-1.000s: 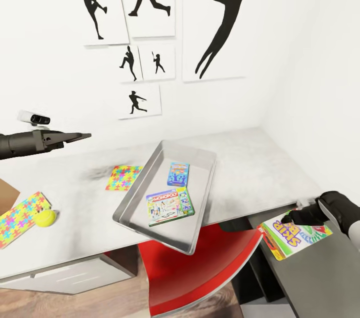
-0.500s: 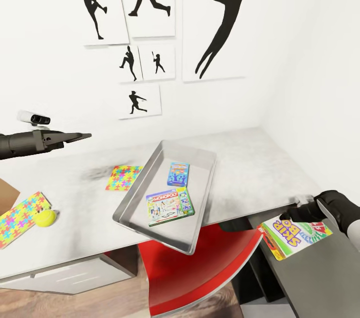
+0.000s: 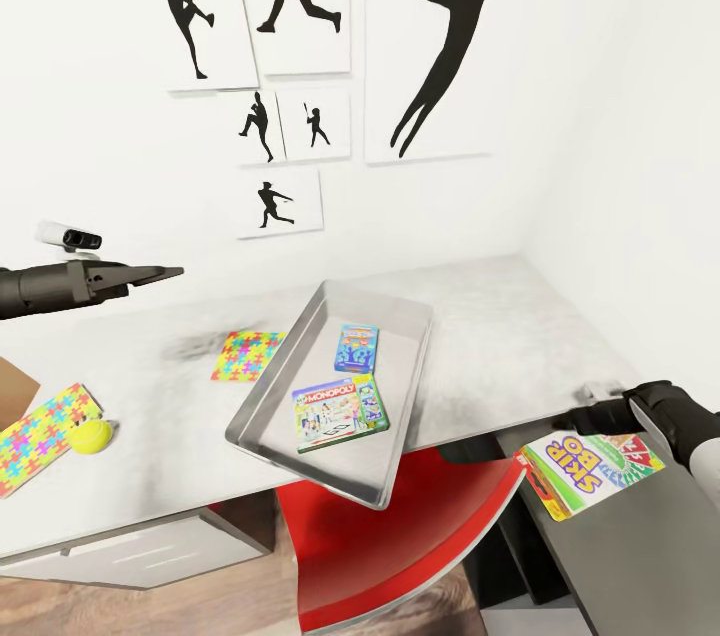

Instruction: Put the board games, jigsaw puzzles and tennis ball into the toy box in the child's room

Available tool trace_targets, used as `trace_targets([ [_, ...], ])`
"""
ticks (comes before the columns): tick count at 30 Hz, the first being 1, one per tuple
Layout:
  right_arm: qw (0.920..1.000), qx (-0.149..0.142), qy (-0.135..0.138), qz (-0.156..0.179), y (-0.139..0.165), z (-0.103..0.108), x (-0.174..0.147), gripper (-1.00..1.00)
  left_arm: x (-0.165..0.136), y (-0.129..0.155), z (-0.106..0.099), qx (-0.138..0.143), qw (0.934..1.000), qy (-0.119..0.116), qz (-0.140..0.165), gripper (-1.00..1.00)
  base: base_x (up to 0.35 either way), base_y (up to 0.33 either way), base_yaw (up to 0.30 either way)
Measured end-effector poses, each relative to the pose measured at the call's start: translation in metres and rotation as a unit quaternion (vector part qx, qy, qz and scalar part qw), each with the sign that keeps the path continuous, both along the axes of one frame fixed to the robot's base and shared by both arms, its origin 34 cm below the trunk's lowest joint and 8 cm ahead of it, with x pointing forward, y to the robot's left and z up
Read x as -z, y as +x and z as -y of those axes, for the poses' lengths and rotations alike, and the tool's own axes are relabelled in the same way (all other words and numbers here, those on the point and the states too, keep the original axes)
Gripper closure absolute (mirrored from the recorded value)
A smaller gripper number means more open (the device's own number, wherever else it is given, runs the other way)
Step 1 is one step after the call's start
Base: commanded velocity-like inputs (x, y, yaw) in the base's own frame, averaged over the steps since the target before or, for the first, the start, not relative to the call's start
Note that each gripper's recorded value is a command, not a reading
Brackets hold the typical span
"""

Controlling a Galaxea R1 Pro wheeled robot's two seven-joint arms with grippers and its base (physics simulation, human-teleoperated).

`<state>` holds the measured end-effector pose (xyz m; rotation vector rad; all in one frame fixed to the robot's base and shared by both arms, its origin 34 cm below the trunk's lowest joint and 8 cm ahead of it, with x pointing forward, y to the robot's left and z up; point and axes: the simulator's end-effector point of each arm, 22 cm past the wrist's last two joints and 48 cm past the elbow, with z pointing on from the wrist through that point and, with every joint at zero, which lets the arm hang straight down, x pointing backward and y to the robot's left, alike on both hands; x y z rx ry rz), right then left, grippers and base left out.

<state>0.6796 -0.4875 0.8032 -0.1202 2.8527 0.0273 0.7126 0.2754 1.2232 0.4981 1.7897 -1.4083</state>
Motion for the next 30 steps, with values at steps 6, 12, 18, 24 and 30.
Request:
trace_targets([
  [6,0.9998,-0.009,-0.007,0.018,0.008,0.001,-0.002,-1.00,0.001,0.000,0.001,0.001,1.0000,0.000,-0.001,-1.00,0.001,0.000,0.000],
  [12,0.9991,-0.007,-0.029,0.029,0.012,0.008,-0.002,-1.00,0.001,0.000,0.001,0.001,1.0000,0.001,-0.001,-1.00,0.064,0.000,0.000],
  [18,0.9990,-0.007,-0.033,0.031,0.013,0.009,-0.001,-1.00,0.001,0.000,0.001,0.001,1.0000,0.001,-0.001,-1.00,0.014,0.000,0.000],
  [24,0.9990,-0.007,-0.032,0.030,0.013,0.006,0.000,-1.00,0.001,0.000,0.001,0.001,1.0000,0.001,-0.001,-1.00,0.002,0.000,0.000],
  [30,0.9991,-0.009,-0.030,0.030,0.014,0.002,0.001,-1.00,0.001,0.000,0.001,0.001,1.0000,0.001,-0.001,-1.00,0.000,0.000,0.000],
])
